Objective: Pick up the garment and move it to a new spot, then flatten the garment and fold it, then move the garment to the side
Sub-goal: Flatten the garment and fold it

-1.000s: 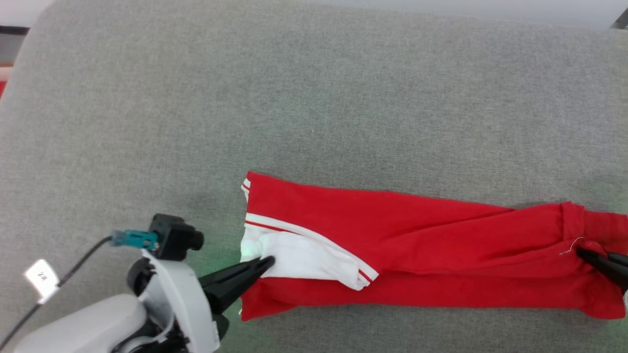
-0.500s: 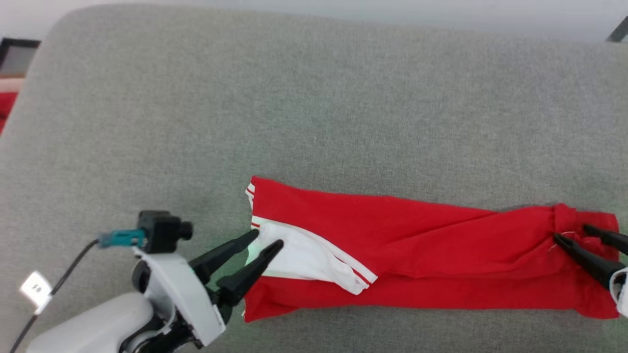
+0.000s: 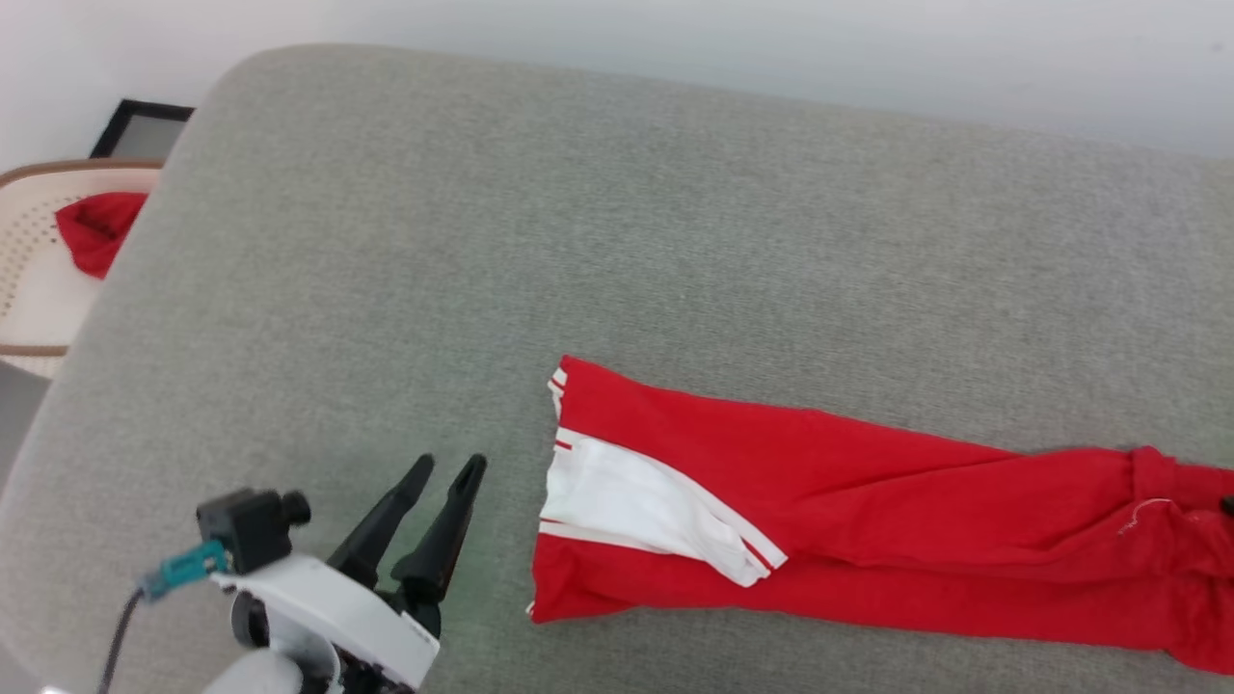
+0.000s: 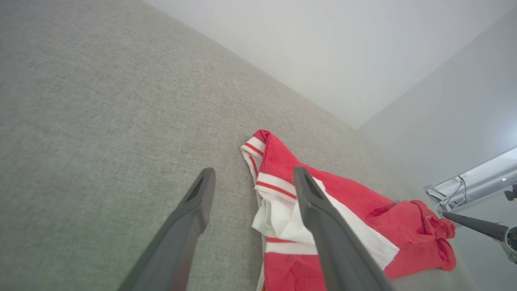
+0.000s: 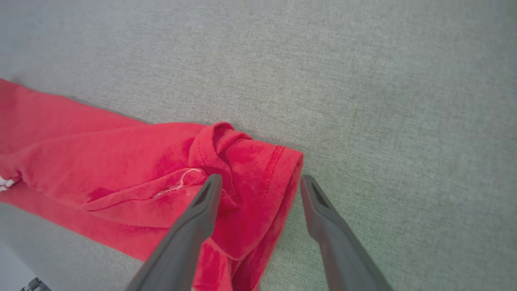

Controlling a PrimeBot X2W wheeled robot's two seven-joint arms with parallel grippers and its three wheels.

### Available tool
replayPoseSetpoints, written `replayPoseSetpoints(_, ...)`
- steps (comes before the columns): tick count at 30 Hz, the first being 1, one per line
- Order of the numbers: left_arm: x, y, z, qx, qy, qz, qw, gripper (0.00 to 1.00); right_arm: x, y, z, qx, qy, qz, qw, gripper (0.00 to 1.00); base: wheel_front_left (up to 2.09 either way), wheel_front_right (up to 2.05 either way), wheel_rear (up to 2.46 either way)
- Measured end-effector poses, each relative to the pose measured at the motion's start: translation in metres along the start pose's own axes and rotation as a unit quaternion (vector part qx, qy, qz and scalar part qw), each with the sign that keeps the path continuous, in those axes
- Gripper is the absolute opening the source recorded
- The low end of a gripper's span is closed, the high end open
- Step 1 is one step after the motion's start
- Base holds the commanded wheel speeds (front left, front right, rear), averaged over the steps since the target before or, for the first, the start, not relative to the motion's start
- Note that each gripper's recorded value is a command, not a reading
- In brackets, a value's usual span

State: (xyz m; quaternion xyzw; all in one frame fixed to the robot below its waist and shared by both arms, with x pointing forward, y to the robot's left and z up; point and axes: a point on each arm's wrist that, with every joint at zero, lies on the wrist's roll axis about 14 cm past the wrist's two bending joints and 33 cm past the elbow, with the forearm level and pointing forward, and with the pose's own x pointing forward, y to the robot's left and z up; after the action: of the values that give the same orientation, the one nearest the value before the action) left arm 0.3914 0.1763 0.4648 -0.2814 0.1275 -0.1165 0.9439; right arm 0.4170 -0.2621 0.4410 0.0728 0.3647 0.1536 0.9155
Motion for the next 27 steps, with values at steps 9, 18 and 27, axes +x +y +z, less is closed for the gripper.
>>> replayPoseSetpoints(9,-0.019,0.027,0.012,0.094,-0.059,0.065,0.992,1.0,0.001,-0.006,-0.021,0.035,0.07,-0.004,0.997,1.0,0.0,0.0,0.0)
replayPoseSetpoints(18,-0.014,0.012,0.045,0.217,-0.122,0.06,0.967,1.0,0.002,-0.013,-0.048,0.058,0.156,-0.025,0.986,1.0,0.0,0.0,0.0)
replayPoseSetpoints(27,-0.008,0.017,0.037,0.234,-0.124,0.075,0.961,1.0,0.033,-0.005,-0.055,0.071,0.196,-0.034,0.977,1.0,0.0,0.0,0.0)
